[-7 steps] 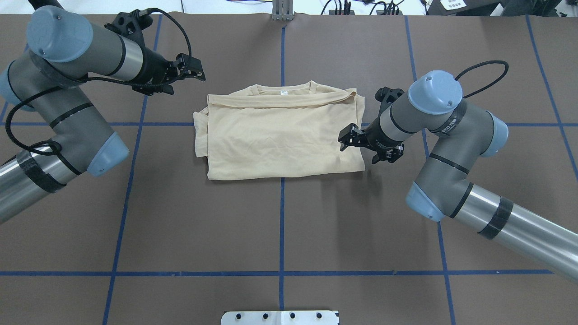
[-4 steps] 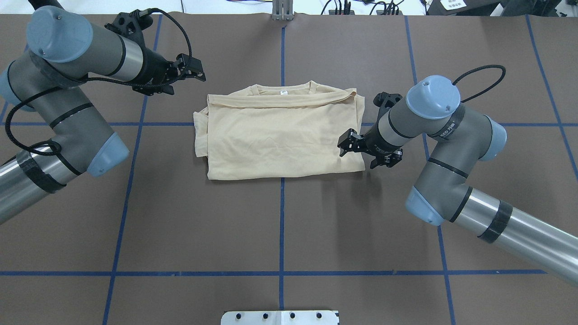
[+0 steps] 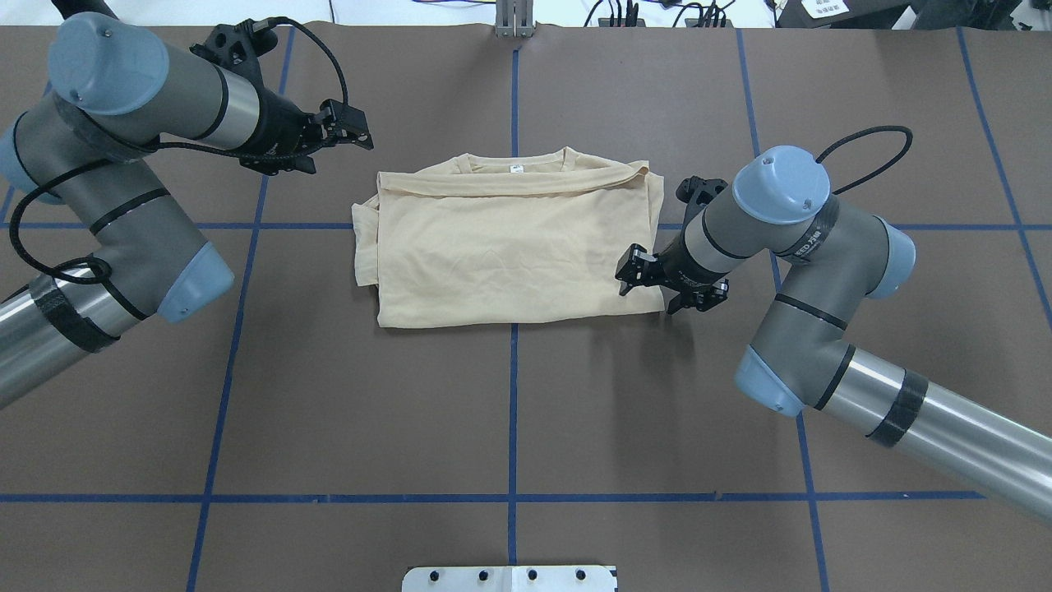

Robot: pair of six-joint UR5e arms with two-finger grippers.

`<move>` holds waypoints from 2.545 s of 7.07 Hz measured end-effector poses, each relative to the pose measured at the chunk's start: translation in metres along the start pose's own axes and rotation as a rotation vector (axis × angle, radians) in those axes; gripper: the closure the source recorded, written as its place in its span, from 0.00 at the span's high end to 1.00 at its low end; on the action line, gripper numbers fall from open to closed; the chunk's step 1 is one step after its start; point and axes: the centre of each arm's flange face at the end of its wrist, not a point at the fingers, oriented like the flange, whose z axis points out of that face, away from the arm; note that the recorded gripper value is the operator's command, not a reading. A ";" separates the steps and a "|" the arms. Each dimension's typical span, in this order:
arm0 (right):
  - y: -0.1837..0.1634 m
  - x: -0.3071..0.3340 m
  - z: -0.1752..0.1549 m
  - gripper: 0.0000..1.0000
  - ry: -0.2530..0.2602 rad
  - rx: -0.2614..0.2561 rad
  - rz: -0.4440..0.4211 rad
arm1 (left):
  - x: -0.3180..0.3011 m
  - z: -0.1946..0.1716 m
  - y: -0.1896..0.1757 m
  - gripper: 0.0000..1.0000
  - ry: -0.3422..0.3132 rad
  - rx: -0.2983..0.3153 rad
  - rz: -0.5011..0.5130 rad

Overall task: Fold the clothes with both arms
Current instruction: 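Move the right gripper down to the folded edge nearest it, then grasp the folded edge with the right gripper and drag it toward the robot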

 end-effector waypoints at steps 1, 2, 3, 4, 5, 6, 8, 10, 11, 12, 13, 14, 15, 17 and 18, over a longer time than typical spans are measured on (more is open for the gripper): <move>0.000 -0.001 0.000 0.00 0.002 -0.002 0.001 | -0.001 0.000 0.000 0.99 -0.001 0.000 0.000; 0.001 -0.002 -0.001 0.00 0.008 -0.003 0.004 | -0.001 0.000 0.000 0.99 -0.001 0.000 0.000; 0.003 -0.005 -0.004 0.00 0.009 -0.003 0.006 | -0.001 0.000 0.000 0.99 -0.001 0.001 0.000; 0.006 -0.007 -0.009 0.00 0.004 -0.014 0.004 | 0.000 0.000 0.000 0.99 -0.001 0.001 0.000; 0.011 -0.009 -0.014 0.00 -0.007 -0.035 -0.002 | 0.000 0.000 0.000 0.99 0.000 0.002 0.000; 0.020 -0.011 -0.018 0.00 -0.013 -0.058 -0.009 | 0.000 -0.001 -0.001 0.99 0.001 0.003 0.000; 0.057 -0.016 -0.021 0.00 -0.022 -0.186 -0.033 | -0.001 -0.002 -0.001 0.99 0.001 0.002 0.000; 0.115 -0.028 -0.011 0.00 -0.024 -0.307 -0.069 | -0.003 -0.003 0.000 0.99 -0.001 0.003 -0.001; 0.148 -0.035 -0.001 0.00 -0.017 -0.361 -0.069 | -0.006 -0.005 0.001 0.99 -0.001 0.004 -0.001; 0.179 -0.045 0.008 0.00 -0.013 -0.409 -0.070 | -0.010 -0.008 0.004 0.99 0.000 0.004 -0.001; 0.214 -0.061 0.015 0.00 -0.008 -0.458 -0.056 | -0.015 -0.009 0.005 0.99 -0.004 0.004 -0.002; 0.247 -0.079 0.018 0.06 -0.002 -0.500 -0.027 | -0.021 -0.009 0.006 0.99 -0.011 0.003 -0.005; 0.274 -0.094 0.020 0.99 0.004 -0.533 0.000 | -0.030 -0.007 0.007 0.99 -0.021 0.000 -0.010; 0.290 -0.104 0.016 1.00 0.009 -0.551 0.047 | -0.040 -0.005 0.009 0.99 -0.034 -0.004 -0.016; 0.285 -0.105 0.010 1.00 0.002 -0.545 0.059 | -0.043 -0.004 0.010 0.99 -0.037 -0.005 -0.017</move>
